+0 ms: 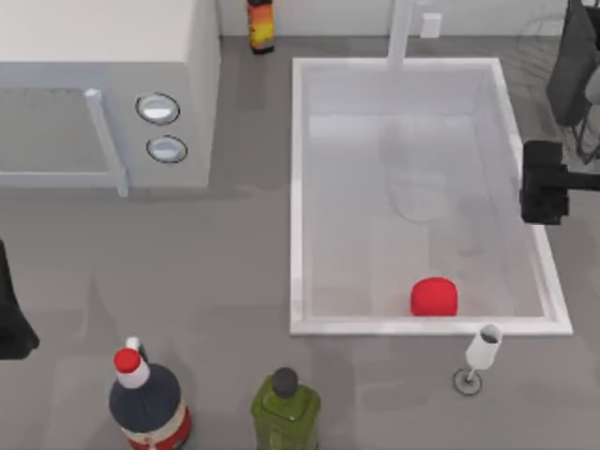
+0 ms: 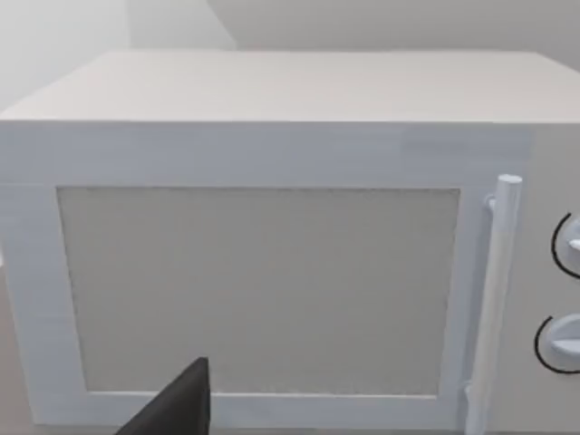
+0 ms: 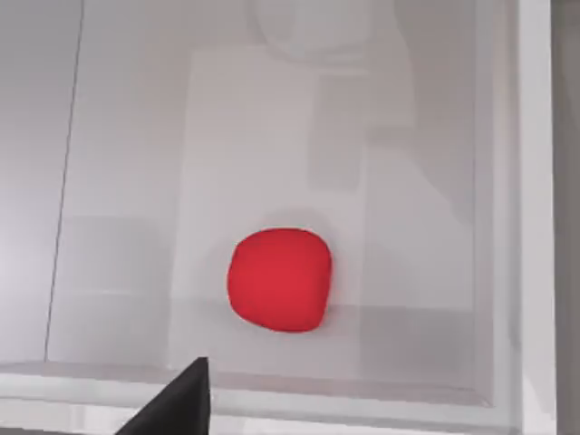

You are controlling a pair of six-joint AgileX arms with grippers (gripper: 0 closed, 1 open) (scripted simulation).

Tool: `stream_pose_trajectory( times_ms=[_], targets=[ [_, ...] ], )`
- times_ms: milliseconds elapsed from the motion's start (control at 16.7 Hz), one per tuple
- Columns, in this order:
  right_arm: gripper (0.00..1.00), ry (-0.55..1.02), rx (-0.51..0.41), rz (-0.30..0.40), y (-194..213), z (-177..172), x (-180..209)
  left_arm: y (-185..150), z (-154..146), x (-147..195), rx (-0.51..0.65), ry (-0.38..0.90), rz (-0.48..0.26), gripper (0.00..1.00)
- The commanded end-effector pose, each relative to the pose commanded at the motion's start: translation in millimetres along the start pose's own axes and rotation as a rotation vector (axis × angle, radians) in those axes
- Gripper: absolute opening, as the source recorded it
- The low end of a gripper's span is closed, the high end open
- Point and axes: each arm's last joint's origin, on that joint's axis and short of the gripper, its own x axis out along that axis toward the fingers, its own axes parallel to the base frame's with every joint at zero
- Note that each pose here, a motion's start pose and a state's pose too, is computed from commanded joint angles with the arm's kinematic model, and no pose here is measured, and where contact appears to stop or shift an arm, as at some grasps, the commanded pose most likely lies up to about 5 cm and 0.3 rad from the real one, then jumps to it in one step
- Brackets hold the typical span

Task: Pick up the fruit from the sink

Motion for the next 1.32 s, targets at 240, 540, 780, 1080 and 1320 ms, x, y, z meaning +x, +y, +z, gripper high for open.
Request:
stream_pose_trajectory(
  times_ms=[240, 540, 780, 1080, 1320],
  targets=[
    [1.0, 0.293, 0.009, -0.07, 39.6, 27.9, 66.1, 0.0, 0.0, 0.0, 0.0, 0.0, 0.0, 1.0],
    [1.0, 0.518, 0.005, -0.161, 73.2, 29.4, 132.5, 0.0, 0.0, 0.0, 0.0, 0.0, 0.0, 1.0],
    [1.0, 0.561, 0.003, -0.183, 80.3, 27.5, 146.3, 0.0, 0.0, 0.0, 0.0, 0.0, 0.0, 1.0],
    [1.0, 0.56, 0.008, -0.183, 78.2, 27.6, 147.1, 0.0, 0.0, 0.0, 0.0, 0.0, 0.0, 1.0],
    [1.0, 0.568, 0.006, -0.187, 74.1, 10.8, 182.0, 0.0, 0.0, 0.0, 0.0, 0.0, 0.0, 1.0]
  ],
)
